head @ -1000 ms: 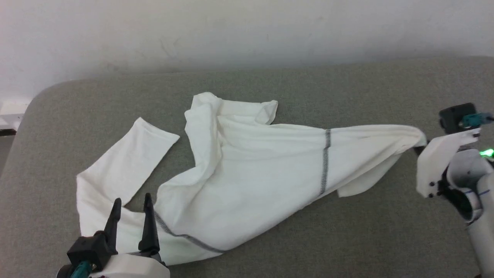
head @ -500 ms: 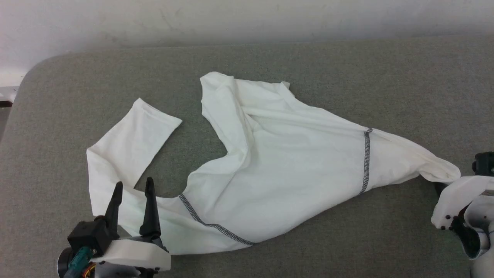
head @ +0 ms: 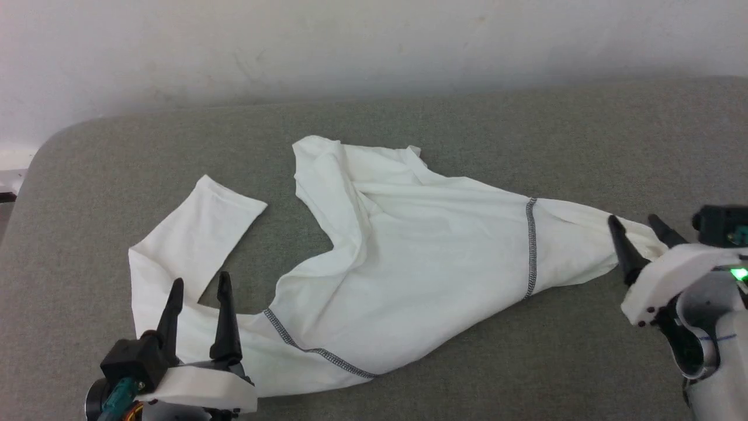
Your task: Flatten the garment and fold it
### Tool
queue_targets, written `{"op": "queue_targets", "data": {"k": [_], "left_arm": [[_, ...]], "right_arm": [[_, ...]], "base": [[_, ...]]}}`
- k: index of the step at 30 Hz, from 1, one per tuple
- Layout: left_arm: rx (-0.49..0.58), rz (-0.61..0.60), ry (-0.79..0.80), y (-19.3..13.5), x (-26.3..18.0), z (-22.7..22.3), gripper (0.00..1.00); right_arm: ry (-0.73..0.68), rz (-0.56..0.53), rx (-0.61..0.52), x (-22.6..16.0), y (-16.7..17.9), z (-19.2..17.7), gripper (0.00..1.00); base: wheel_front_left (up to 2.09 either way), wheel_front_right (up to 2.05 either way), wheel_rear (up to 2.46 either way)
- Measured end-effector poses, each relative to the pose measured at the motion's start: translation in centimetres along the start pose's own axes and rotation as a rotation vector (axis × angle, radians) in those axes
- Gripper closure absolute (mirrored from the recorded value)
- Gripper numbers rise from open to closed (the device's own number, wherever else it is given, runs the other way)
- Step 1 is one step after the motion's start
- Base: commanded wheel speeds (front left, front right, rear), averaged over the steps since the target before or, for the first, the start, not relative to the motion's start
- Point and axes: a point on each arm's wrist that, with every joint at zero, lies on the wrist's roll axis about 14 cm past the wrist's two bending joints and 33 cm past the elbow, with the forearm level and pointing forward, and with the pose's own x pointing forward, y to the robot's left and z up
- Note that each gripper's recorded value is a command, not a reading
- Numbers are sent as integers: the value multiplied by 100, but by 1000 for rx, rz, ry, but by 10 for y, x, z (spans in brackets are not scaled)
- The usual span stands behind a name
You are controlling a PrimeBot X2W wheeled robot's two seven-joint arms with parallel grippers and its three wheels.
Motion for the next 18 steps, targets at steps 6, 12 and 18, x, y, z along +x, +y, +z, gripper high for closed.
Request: {"op": "queue_targets", "data": {"k": [6,12,18], "left_arm": [[2,-30,-16,-8,7,3,0],[-22,-33,-44,-10,18,10,0],[-34,-23,-37,-6,30,3,0]], "right_arm": [[163,175,-71,28,61,3,0],[348,294,-156,60,104,-13,0],[527,382,-220,84,136,-51,0]], "base": [[0,0,0],[0,0,0],[0,0,0]]}}
